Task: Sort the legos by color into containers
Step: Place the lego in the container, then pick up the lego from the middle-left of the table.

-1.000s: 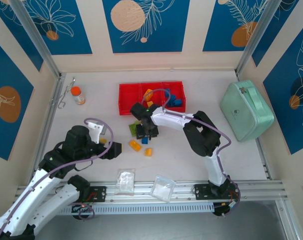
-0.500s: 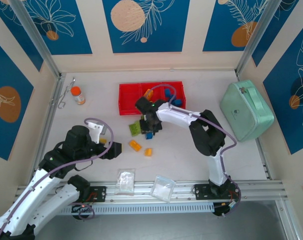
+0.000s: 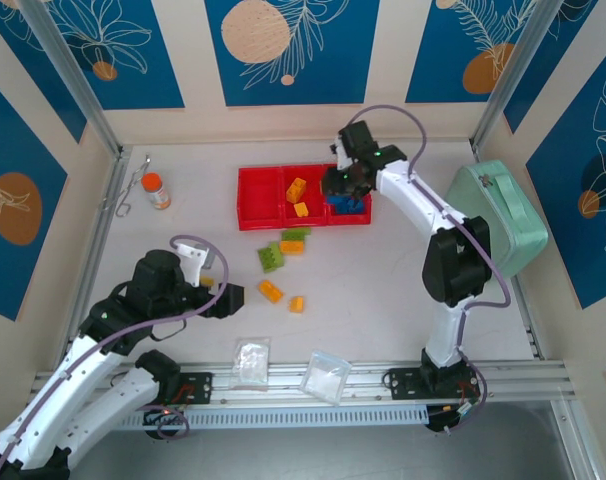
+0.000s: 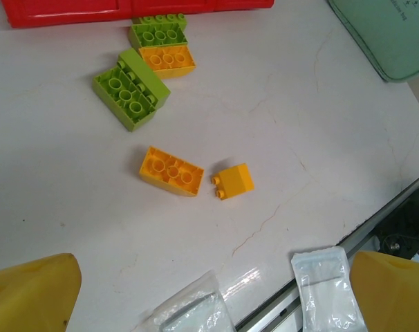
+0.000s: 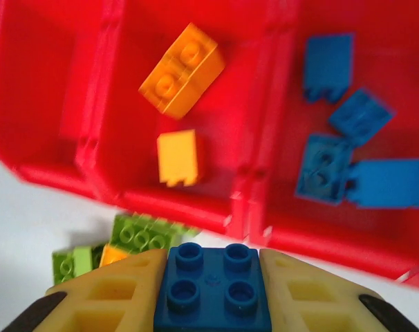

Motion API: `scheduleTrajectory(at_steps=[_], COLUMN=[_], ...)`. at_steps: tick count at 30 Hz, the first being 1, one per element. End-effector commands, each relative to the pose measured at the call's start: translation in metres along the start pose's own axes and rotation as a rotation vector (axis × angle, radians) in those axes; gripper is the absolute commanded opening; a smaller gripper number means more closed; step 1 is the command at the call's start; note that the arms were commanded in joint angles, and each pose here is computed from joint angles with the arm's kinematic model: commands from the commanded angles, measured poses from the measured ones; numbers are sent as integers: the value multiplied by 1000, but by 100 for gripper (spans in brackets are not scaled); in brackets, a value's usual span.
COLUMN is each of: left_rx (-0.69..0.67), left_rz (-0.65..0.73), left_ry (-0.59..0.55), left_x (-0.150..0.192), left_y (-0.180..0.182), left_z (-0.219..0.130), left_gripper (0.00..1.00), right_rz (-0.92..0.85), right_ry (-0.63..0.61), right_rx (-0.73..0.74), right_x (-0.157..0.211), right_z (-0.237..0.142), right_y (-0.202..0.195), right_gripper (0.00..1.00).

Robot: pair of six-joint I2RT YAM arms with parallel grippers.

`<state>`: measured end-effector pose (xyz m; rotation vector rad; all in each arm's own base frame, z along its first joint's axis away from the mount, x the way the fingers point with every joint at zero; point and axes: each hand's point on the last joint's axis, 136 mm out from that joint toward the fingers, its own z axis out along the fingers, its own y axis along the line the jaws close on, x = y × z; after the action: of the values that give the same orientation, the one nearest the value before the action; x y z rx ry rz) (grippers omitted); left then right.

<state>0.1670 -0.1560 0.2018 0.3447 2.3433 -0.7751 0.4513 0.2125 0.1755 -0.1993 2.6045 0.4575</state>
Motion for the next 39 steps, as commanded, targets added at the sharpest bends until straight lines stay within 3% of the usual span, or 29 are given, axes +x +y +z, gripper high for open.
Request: scheduleTrajectory(at_steps=[1,12,15,17,22,24,32,39], left_rx=[18,-9,-22,-30,-79,-109,-189,-137], left_rz=[18,10,6,2,-27,-45,-86,-26], left_ry=[4,11,14,20,62,92,291,281], left_x=[1,2,2,3,7,9,28,26], left_y=[-3,2,5,6,15,20,25,-15], left_z=[2,4,4,5,11,15,38,67], left_gripper=[99,99,99,99,99,99,99,96], right_rz=[-37,-17,-15,-14,4,19,55,56], right_ry=[-18,-7,8,16,3,-7,-51,-100], right_rx=[-91,99,132,151,178,162,-6,-56], right_x=[-22,-61,-60,-58,-56,-54,-23,23], right_z=[12,82,92,93,69,55,-7,-59], right_y=[-1,-74,-84,-86,-82,-74,-31,-23], right_gripper=[22,24,31,42,81,90,93,93])
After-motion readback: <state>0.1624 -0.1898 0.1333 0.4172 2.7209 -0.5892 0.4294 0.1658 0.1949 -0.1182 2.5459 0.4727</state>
